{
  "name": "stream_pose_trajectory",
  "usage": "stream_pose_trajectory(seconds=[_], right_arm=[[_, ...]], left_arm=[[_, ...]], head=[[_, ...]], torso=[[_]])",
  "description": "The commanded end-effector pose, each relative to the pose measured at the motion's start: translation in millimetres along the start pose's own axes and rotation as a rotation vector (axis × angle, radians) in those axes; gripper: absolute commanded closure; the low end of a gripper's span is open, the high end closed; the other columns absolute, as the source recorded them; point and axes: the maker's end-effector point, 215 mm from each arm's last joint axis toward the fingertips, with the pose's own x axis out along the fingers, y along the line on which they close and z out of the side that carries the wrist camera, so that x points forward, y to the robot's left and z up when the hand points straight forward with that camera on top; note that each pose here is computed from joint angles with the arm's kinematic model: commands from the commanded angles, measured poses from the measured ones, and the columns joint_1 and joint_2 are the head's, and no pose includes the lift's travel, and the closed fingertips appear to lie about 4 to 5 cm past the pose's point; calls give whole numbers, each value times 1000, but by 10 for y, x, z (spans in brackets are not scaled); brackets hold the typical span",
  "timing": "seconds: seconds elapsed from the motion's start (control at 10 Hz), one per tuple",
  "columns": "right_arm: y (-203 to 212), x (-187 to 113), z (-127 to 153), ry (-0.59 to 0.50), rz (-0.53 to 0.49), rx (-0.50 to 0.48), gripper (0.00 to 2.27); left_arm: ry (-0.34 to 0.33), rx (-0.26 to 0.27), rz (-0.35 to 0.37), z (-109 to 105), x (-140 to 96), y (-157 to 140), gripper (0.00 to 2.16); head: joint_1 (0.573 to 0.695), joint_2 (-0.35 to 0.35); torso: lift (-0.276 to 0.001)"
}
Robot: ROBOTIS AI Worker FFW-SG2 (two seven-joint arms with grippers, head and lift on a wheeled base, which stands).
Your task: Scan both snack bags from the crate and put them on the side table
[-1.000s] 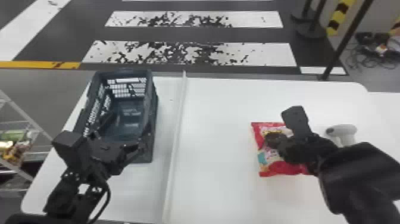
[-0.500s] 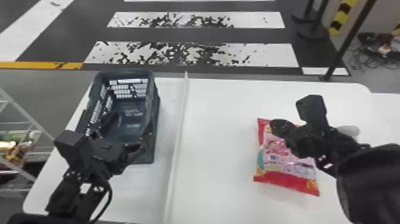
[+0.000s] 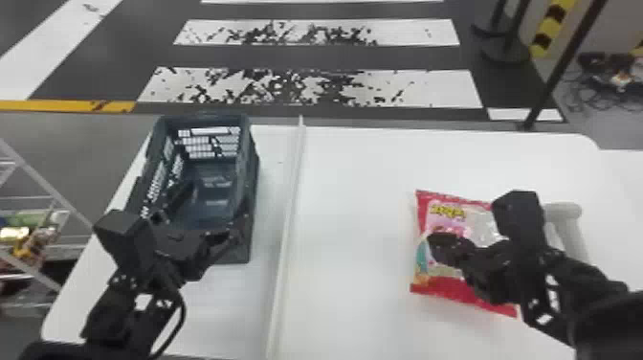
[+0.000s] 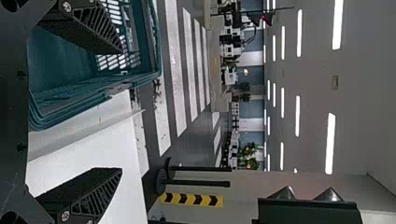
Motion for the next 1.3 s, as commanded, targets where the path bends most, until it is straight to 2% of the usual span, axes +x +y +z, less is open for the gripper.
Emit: stream_pose_trajectory(seconds=[0.0,0.2,0.5,1.2], right_arm=[[334,8,-65,11,65,0,2253],[449,77,-274,70,77,-5,2253],[388,113,-534,133,61,-8,2253],[304,51,-535,135,33,-21,2243]], left_arm=[[0,-3,-2,-4,9,-20,100],[4,-2,1,-36,-19,2,100],[-1,-5,1,-21,-5,3,100],[-1,-6,0,-21,-5,-2,100]], head=[[695,93],[695,142],[695,154],[695,135]], torso=[[-87],[-87],[-87],[-87]])
